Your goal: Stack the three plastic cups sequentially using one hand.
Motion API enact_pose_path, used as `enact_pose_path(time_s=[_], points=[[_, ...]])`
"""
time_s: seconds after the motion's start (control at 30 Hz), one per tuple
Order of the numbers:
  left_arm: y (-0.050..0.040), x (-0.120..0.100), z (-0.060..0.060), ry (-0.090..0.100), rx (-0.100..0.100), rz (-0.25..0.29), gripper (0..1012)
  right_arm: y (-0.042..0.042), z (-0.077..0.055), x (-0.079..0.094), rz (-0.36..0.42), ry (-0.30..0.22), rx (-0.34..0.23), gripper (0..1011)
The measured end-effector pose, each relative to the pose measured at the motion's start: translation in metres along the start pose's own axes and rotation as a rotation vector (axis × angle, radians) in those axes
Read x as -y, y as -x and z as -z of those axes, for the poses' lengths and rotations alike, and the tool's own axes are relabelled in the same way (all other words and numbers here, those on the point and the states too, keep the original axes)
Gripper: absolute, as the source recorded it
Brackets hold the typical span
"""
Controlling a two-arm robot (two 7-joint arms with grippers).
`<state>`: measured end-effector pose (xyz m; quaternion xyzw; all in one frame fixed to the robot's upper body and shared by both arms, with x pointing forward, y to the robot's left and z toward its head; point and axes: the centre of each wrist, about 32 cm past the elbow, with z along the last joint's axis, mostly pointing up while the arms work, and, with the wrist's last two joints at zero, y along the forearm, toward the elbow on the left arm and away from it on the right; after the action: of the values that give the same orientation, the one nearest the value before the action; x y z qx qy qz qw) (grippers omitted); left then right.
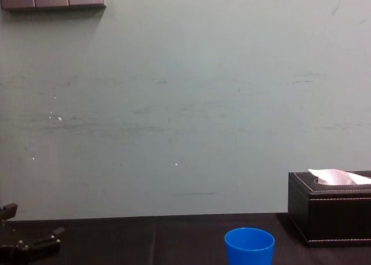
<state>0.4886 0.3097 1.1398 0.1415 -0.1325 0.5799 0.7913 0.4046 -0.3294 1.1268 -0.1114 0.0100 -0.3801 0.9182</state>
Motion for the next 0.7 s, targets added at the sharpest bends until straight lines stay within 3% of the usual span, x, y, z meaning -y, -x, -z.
enact_pose_path(time_s=[0.7], points=[[0.0000, 0.000, 0.000, 0.000, 0.000, 0.000, 1010, -0.0047, -0.003, -0.024, 0.010, -0.006, 0.011, 1003]])
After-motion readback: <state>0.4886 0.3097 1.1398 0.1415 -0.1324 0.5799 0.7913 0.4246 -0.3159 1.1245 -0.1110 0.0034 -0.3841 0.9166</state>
